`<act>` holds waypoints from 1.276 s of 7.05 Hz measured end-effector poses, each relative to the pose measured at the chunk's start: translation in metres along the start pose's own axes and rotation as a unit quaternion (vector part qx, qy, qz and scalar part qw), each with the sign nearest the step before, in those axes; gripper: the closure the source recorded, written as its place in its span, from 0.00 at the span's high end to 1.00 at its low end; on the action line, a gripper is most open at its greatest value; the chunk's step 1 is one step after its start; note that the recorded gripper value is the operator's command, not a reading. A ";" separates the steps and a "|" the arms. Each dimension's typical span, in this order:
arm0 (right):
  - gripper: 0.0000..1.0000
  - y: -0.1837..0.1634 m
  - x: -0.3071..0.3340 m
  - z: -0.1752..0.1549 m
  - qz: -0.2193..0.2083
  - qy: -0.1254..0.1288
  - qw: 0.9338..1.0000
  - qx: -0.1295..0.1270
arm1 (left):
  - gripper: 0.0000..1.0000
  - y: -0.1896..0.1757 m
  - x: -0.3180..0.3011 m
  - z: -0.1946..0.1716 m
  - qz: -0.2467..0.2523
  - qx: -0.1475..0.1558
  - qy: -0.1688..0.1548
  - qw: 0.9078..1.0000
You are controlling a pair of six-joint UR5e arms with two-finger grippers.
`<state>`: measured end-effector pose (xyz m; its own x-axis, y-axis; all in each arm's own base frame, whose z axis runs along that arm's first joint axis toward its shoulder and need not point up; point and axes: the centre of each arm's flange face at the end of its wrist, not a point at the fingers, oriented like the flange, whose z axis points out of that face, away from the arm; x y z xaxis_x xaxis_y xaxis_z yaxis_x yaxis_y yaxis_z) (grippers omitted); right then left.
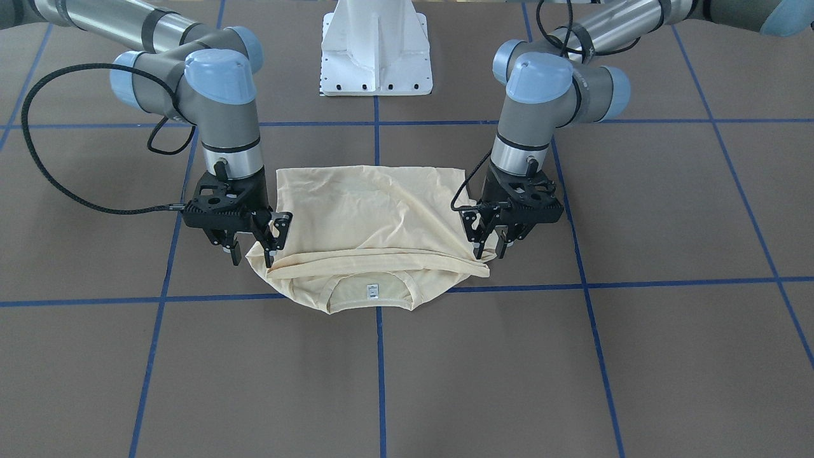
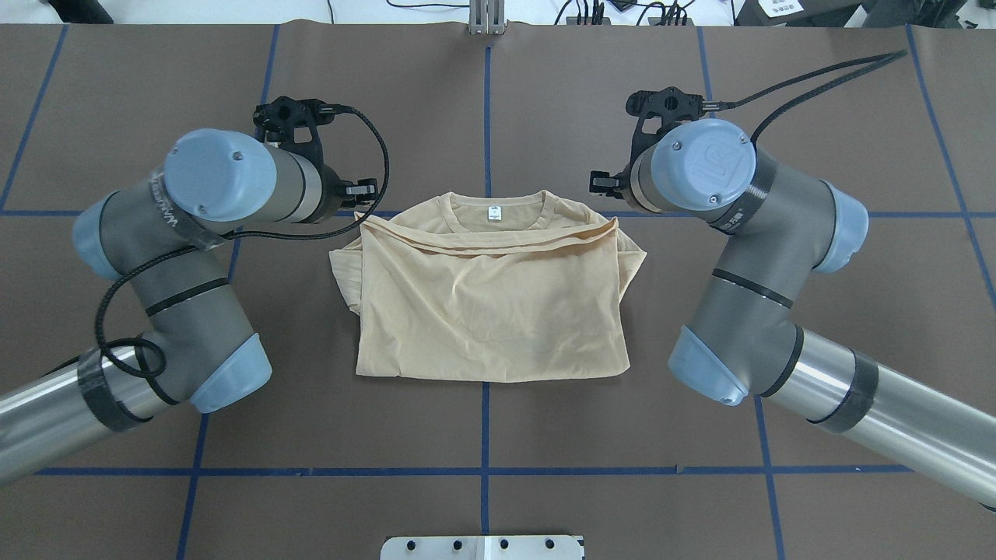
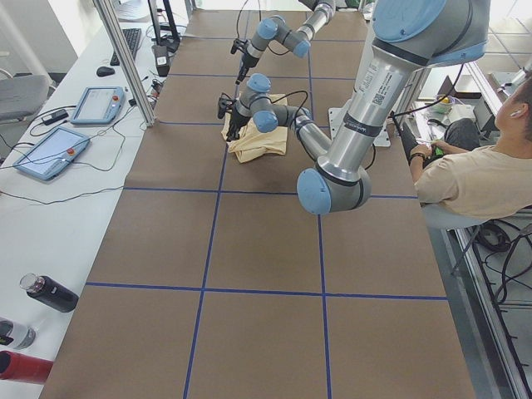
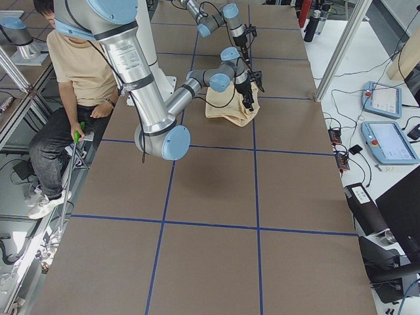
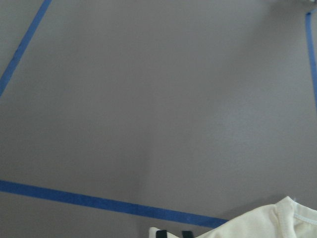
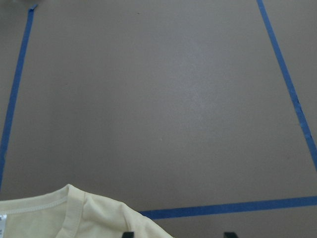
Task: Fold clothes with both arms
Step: 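Lower the left gripper to the shirt side nearest it and grasp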
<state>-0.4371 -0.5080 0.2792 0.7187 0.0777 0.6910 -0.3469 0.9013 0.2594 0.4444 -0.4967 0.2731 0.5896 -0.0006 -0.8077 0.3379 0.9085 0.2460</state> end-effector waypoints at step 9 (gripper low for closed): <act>1.00 -0.004 0.019 -0.005 -0.026 -0.014 0.999 -0.014 | 0.39 0.186 0.003 0.017 0.014 -0.097 0.031 0.995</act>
<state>-0.4187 -0.5075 0.2882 0.7180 0.0188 0.6957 -0.2926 0.9152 0.2772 0.5215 -0.3345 0.3249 0.5491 0.0458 -0.8345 0.1709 0.9713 0.1657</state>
